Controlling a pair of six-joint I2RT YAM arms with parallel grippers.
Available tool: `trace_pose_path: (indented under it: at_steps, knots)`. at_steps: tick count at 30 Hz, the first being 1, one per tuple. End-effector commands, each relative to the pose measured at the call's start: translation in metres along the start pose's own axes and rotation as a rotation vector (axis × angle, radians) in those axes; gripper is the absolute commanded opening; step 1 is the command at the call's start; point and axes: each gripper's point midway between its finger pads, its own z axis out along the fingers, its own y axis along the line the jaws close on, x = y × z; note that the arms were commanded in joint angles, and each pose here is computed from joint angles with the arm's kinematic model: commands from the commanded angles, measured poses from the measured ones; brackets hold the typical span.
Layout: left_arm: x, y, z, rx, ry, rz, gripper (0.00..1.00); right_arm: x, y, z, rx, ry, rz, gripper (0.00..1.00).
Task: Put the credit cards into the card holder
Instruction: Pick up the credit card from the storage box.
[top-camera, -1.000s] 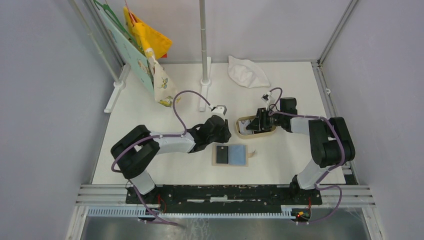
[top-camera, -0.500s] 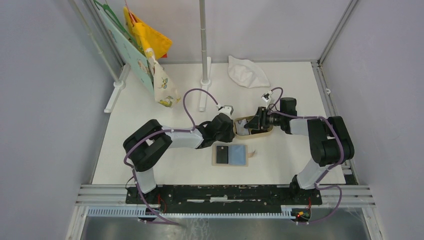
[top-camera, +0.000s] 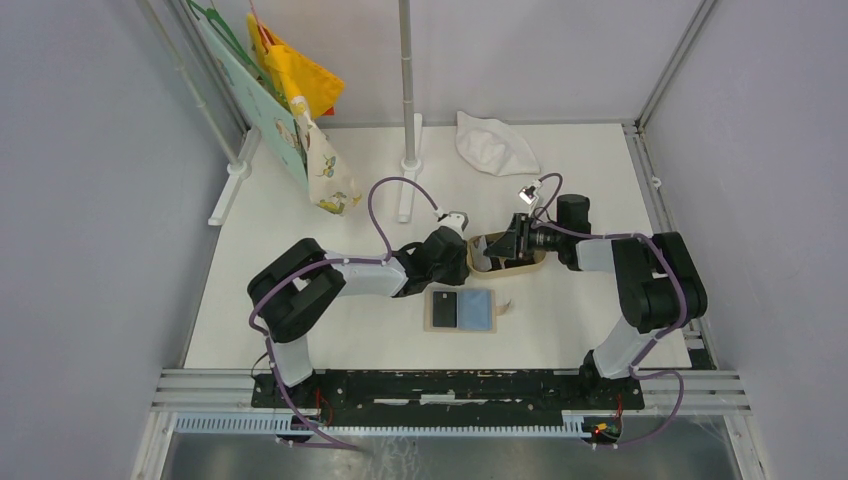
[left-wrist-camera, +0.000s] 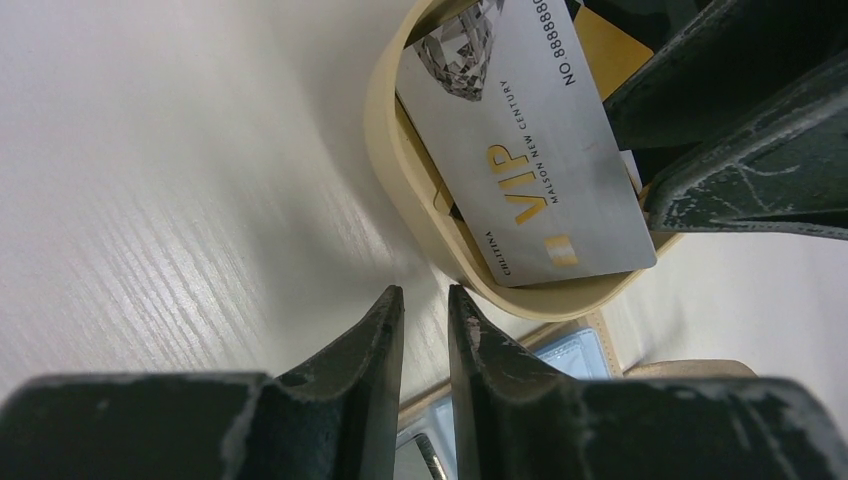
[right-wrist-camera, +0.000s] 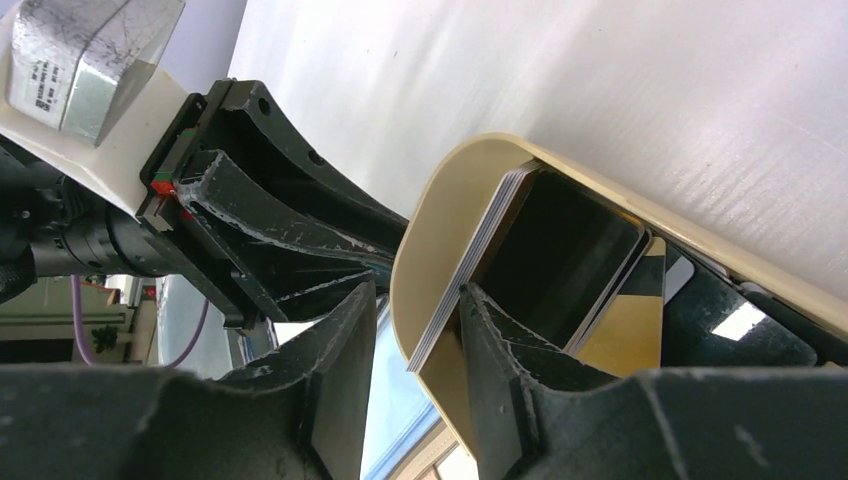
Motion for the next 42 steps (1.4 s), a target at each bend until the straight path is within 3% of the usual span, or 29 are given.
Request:
trace_pose_path:
  at_steps: [1,6,18,33,42]
  knots:
    - [-0.029,-0.022,0.000,0.065,-0.075,0.026,0.29,0.012,-0.006,0.005,0.017,0.056,-0.030,0.42]
    - [-0.030,-0.022,0.000,0.066,-0.076,0.027,0.29,0.011,-0.018,0.003,0.096,0.064,-0.059,0.49]
    - [-0.031,-0.031,-0.002,0.109,-0.073,0.030,0.29,0.024,-0.019,0.015,0.071,0.103,-0.013,0.54]
    - [-0.040,-0.032,-0.018,0.124,-0.111,0.028,0.30,0.008,-0.027,0.008,0.134,0.078,-0.008,0.49]
    - [-0.047,-0.028,-0.035,0.114,-0.144,0.034,0.37,0.001,-0.022,0.002,0.091,0.052,0.026,0.45]
